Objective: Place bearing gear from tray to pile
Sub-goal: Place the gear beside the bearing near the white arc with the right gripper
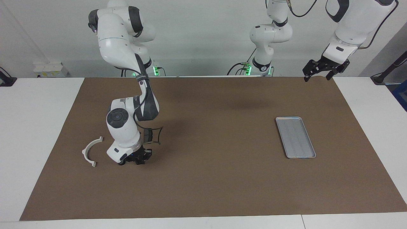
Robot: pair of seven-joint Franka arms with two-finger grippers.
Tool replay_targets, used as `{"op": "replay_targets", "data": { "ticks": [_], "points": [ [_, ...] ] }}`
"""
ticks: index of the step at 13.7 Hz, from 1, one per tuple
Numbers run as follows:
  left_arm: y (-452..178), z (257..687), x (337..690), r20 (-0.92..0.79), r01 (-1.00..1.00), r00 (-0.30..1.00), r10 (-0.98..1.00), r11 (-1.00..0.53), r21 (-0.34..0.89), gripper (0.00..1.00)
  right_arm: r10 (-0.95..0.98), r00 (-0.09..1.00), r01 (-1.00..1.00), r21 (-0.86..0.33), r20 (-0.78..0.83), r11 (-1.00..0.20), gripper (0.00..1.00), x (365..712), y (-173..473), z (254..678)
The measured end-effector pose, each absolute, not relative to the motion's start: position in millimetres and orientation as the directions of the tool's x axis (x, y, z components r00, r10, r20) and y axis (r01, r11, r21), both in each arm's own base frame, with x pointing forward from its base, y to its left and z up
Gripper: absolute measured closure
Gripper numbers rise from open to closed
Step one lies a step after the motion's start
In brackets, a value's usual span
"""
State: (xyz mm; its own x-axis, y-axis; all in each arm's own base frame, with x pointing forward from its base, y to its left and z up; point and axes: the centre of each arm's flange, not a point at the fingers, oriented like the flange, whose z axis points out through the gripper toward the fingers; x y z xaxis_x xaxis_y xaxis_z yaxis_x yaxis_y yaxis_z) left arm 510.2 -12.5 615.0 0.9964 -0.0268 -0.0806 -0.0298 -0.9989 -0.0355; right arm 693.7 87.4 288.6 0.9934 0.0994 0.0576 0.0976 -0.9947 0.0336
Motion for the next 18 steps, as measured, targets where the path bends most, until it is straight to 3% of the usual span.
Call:
{"op": "replay_targets", "data": {
  "ticks": [3,4,10,18],
  "points": [
    [-14,616,510,-0.08,-0.032,0.996,-0.03,-0.999,-0.035,0.0,0.099,0.993,0.098,0.033,0.059,-0.995,0.76,693,87,288],
    [-14,616,510,-0.08,-0.033,0.996,-0.03,-0.999,-0.034,0.0,0.099,0.993,0.097,0.033,0.058,-0.995,0.69,693,87,288],
    [-14,616,510,-0.08,-0.034,0.996,-0.031,-0.999,-0.033,0.0,0.099,0.992,0.096,0.033,0.079,-0.995,0.01,693,87,306],
    [-19,615,510,-0.079,-0.034,0.996,-0.035,-0.999,0.009,0.0,0.089,0.994,0.087,0.04,0.059,-0.995,0.0,685,81,349]
  ]
}}
